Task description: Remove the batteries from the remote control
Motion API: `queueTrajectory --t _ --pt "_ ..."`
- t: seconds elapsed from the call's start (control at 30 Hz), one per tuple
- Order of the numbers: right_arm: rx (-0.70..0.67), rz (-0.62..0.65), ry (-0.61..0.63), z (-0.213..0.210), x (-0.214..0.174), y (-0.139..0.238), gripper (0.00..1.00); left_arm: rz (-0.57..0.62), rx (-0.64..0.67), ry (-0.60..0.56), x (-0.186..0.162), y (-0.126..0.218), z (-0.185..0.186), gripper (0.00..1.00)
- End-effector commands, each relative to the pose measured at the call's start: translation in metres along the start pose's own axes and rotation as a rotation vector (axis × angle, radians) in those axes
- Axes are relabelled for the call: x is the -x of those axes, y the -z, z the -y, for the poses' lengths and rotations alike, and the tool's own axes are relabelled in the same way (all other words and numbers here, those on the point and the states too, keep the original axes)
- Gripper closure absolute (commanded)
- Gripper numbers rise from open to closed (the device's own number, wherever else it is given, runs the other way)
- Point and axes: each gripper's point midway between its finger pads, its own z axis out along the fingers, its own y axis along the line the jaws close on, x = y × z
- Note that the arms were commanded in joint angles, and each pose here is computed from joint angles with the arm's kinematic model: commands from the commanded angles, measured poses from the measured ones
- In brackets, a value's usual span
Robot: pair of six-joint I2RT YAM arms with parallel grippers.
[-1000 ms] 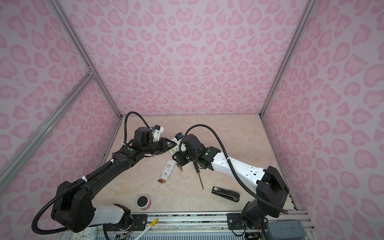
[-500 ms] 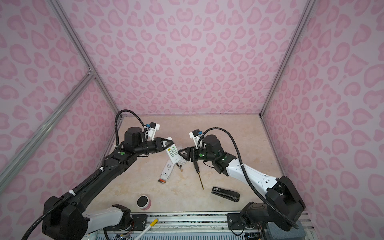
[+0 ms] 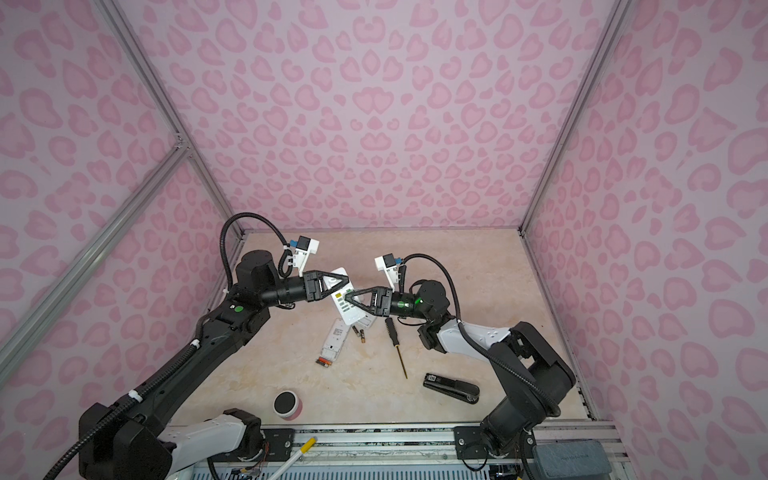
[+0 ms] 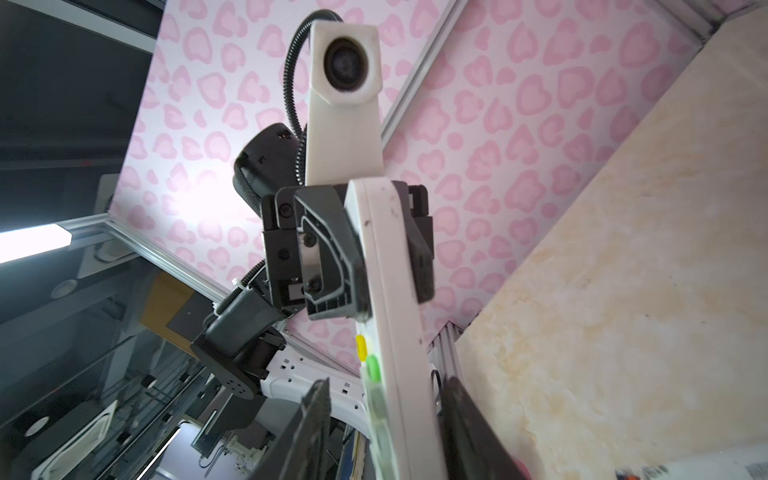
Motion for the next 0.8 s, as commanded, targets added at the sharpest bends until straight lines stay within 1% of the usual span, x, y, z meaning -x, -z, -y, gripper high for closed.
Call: queueTrajectory --t 0.0,0.1,0.27,0.37,0.47,0.53,0.6,0.77 --pt "0.183 -0.031 0.058 -0.046 -0.005 -0.002 0.58 0.028 -0.039 -0.053 0.01 0.003 0.013 0.96" --pt "0.145 -0.049 0.075 -0.04 -0.011 -0.006 0.55 0.031 -0.038 -0.052 0.012 0.003 0.012 0.95" --pt "0.018 -0.078 0.122 -0.021 -0.019 -0.005 0.55 0.042 -0.03 -0.049 0.016 0.006 0.009 0.95" --pt "-0.105 -0.11 0.16 -0.004 -0.026 -0.001 0.6 0.046 -0.032 -0.052 0.018 0.008 0.009 0.94" --pt "-0.198 -0.155 0.218 0.003 -0.032 0.001 0.68 0.048 -0.034 -0.053 0.019 0.008 0.009 0.94" --pt "-0.223 -0.179 0.236 0.003 -0.035 0.0 0.7 0.049 -0.036 -0.052 0.02 0.008 0.009 0.94" --pt "-0.217 -0.187 0.238 0.001 -0.036 -0.002 0.72 0.05 -0.037 -0.053 0.021 0.007 0.009 0.93" --pt "-0.172 -0.188 0.225 -0.005 -0.039 -0.008 0.81 0.052 -0.039 -0.055 0.021 0.007 0.01 0.88"
